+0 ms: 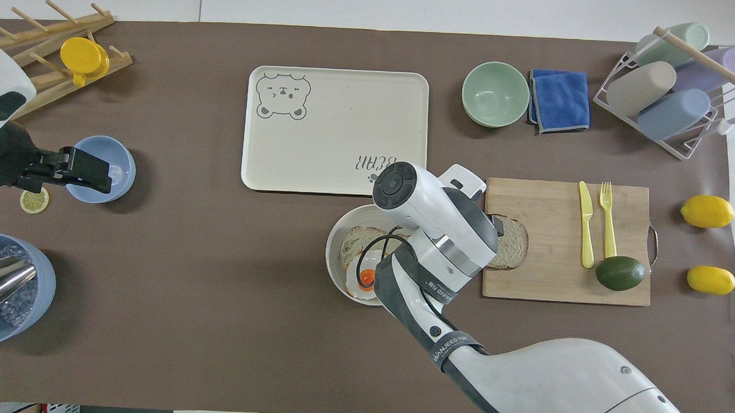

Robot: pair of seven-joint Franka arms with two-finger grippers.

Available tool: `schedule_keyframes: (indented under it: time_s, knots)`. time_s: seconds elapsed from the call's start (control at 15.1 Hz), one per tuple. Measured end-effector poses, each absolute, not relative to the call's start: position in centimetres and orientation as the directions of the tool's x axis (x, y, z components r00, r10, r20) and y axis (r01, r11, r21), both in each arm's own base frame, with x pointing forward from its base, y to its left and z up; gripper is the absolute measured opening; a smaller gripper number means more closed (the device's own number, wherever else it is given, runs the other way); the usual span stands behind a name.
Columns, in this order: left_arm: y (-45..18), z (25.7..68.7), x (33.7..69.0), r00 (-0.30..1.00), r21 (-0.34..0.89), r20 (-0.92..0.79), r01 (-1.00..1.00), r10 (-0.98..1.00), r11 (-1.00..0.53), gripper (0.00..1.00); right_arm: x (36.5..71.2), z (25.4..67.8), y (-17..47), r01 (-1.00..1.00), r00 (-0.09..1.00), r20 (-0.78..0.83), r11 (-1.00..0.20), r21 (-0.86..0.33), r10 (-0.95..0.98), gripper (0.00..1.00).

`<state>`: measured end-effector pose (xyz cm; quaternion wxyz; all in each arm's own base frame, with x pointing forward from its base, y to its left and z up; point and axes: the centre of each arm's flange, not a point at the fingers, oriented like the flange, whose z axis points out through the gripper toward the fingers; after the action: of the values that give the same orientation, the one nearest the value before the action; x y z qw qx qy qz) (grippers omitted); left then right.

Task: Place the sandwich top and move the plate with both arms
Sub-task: 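Carry the bread slice with the right gripper over the white plate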

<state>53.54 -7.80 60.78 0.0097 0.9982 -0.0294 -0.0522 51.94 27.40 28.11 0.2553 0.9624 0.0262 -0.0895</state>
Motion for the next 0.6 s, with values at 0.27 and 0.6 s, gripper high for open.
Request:
schedule_keyframes:
  time_s: [0.27,0.6]
  knots:
    - [-7.80,60.78,53.54,0.993,0.023,-0.104,-0.058,-0.060,-0.998,1.00,51.65,28.05,27.32,0.110,0.982,-0.190,-0.864,0.492,0.017,0.96]
    - [-7.80,60.71,53.52,0.993,0.022,-0.106,-0.058,-0.060,-0.998,1.00,51.50,27.87,27.22,0.117,0.980,-0.196,-0.861,0.494,0.021,0.92]
